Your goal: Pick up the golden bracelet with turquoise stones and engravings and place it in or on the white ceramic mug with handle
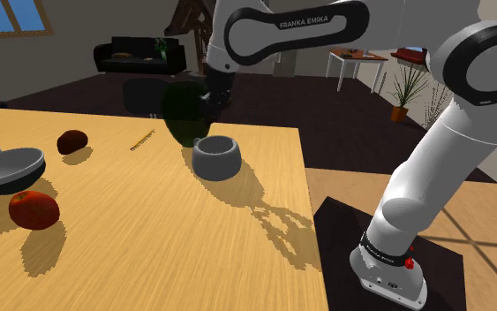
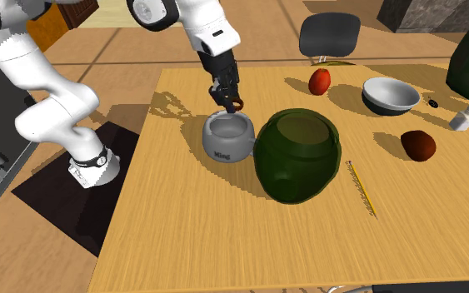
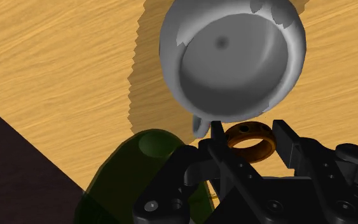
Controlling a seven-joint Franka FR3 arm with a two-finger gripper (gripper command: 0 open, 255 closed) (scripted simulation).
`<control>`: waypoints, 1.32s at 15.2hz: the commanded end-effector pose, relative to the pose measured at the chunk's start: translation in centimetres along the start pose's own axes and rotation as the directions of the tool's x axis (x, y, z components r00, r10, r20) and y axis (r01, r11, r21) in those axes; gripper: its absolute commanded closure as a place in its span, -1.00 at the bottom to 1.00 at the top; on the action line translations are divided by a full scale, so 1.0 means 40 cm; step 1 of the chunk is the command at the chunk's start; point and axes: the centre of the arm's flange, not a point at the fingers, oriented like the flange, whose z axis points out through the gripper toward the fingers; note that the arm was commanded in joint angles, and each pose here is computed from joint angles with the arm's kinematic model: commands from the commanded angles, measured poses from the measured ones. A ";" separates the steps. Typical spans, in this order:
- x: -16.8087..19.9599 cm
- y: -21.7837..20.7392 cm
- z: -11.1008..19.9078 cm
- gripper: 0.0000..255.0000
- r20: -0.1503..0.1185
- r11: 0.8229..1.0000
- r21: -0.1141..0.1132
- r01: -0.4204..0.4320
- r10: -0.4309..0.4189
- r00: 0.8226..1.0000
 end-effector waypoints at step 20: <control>-0.039 0.015 0.154 -1.00 0.000 1.000 0.000 0.001 -0.001 1.000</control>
